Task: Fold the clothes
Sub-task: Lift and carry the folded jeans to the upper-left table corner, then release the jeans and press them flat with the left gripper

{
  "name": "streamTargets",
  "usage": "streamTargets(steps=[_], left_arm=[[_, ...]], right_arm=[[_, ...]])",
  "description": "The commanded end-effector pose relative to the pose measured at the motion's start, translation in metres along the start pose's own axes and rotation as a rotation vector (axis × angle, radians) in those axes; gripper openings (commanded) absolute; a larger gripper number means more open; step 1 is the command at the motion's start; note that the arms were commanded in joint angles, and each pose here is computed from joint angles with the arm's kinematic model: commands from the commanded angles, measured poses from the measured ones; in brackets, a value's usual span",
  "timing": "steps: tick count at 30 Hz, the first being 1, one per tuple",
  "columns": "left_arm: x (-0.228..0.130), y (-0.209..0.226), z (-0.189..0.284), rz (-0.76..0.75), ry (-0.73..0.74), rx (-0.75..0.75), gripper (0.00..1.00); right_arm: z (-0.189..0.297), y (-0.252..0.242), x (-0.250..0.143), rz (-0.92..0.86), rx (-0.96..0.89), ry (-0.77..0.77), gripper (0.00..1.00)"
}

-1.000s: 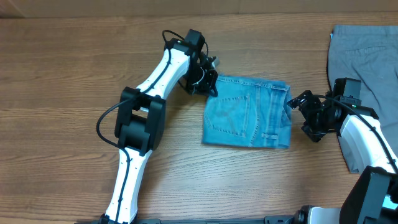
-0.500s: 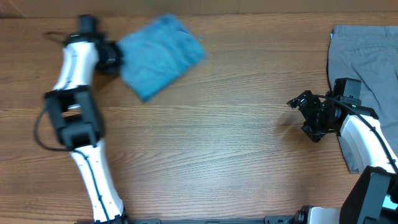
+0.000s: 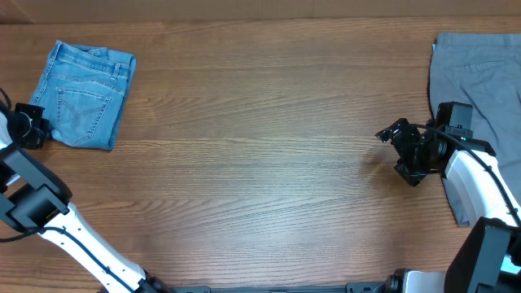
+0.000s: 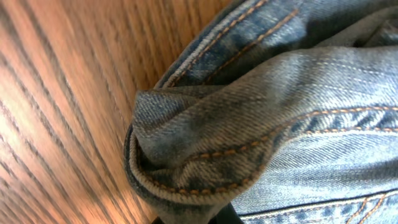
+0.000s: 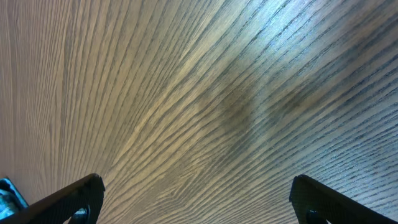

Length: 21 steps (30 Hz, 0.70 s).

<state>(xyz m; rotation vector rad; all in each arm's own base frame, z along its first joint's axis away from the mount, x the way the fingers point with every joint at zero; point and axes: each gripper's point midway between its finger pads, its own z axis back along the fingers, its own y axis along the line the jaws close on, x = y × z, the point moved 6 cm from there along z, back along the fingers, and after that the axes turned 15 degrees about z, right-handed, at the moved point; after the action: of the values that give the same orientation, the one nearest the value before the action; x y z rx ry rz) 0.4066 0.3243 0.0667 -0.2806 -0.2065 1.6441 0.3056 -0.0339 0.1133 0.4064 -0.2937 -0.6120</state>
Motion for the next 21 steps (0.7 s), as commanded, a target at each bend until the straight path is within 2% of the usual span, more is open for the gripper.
streamTargets(steps=[1,4,7,9,12,16,21], left_arm=[[-0.022,-0.001,-0.011,0.096,0.024,0.056,0.04],[-0.052,-0.016,-0.018,0.135,0.044,0.066,0.04],[-0.086,-0.034,-0.026,0.17,0.037,0.069,0.16],[-0.108,-0.048,-0.031,0.177,0.015,0.056,0.19],[-0.132,-0.069,-0.037,0.111,-0.056,0.011,0.22],[-0.135,-0.076,-0.038,0.112,-0.104,-0.01,0.22],[-0.111,-0.067,-0.034,0.031,-0.152,0.02,0.21]], right_arm=[[0.01,0.008,0.01,0.008,0.023,-0.044,1.0],[0.01,0.008,0.01,0.007,0.024,-0.043,1.0],[0.01,0.008,0.01,0.008,0.024,-0.044,1.0],[0.01,0.008,0.01,0.008,0.024,-0.043,1.0],[0.01,0.008,0.01,0.008,0.024,-0.044,1.0],[0.01,0.008,0.01,0.007,0.024,-0.043,1.0],[0.01,0.008,0.01,0.008,0.024,-0.043,1.0]])
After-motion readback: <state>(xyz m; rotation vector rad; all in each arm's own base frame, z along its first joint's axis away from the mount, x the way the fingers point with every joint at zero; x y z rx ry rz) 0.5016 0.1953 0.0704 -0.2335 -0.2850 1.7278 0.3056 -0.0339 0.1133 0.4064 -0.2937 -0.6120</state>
